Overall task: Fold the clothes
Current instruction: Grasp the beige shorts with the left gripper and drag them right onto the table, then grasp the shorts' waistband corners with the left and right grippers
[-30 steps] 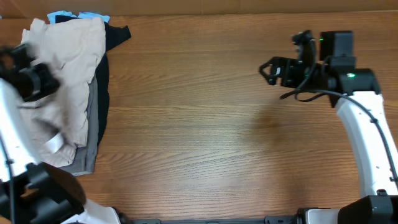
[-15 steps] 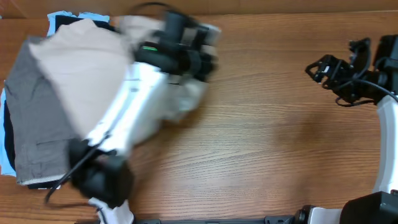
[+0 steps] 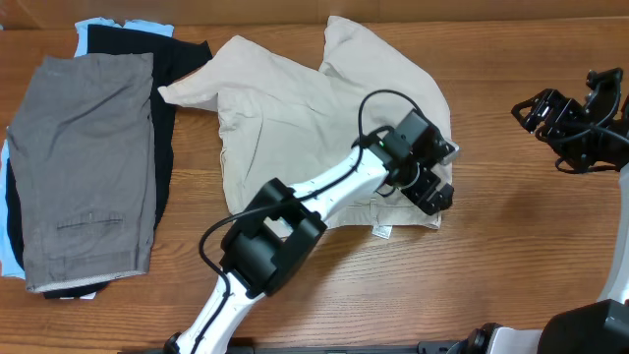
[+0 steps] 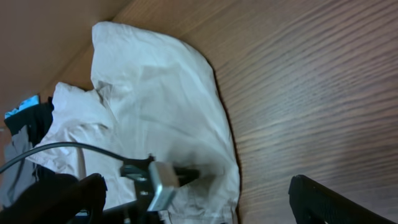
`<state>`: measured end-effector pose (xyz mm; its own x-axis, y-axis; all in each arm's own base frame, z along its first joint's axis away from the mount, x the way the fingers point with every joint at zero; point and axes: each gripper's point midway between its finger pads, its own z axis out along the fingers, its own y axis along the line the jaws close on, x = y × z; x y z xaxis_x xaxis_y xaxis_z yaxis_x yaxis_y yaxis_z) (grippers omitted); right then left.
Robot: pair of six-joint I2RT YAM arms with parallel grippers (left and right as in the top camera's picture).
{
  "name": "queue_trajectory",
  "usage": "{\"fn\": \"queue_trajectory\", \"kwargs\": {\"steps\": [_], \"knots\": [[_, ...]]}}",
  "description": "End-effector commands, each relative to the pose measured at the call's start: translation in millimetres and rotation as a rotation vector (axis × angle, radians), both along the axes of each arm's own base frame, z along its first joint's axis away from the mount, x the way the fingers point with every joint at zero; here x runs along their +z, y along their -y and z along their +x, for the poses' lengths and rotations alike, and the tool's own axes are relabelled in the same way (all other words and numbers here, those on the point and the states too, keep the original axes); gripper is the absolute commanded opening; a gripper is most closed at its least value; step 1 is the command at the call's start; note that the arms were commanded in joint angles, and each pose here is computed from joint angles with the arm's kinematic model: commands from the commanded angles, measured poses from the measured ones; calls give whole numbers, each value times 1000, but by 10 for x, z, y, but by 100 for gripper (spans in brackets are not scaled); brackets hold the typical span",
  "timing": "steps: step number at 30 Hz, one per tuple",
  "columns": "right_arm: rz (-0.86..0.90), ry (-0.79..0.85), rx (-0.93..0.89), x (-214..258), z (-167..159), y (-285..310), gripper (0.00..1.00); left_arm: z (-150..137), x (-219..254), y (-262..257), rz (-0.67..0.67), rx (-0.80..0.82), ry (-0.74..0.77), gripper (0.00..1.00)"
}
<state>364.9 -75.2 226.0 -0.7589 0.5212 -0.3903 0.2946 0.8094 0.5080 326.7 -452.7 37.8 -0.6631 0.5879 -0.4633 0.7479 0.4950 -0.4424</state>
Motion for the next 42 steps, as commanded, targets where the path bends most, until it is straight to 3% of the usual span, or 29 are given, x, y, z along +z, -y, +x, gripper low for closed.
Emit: {"fn": "queue_trajectory", "kwargs": {"steps": [1, 8, 11, 16, 20, 23, 32, 40, 42], "knots": [[-34, 49, 15, 130, 63, 44, 99, 439, 870, -216, -80, 93, 90, 100], [-43, 37, 87, 85, 66, -134, 99, 668, 2080, -1032, -105, 243, 153, 100], [-34, -16, 120, -4, 12, -277, 99, 660, 2186, -1544, -1, 375, 125, 100], [3, -118, 146, -179, -128, -427, 91, 505, 2108, -2571, 290, 638, 53, 100], [12, -177, 142, -381, -229, -439, 90, 220, 2028, -3022, 444, 707, -49, 100], [32, -226, 135, -594, -320, -464, 82, 131, 1968, -3339, 595, 834, -51, 100], [58, -276, 120, -1059, -436, -508, 82, -322, 1613, -3546, 637, 968, -141, 100], [21, -282, 106, -1144, -412, -512, 82, -735, 854, -3438, 502, 1070, -302, 100], [-7, -285, 136, -1171, -398, -594, 77, -832, 603, -3451, 514, 1094, -347, 100]]}}
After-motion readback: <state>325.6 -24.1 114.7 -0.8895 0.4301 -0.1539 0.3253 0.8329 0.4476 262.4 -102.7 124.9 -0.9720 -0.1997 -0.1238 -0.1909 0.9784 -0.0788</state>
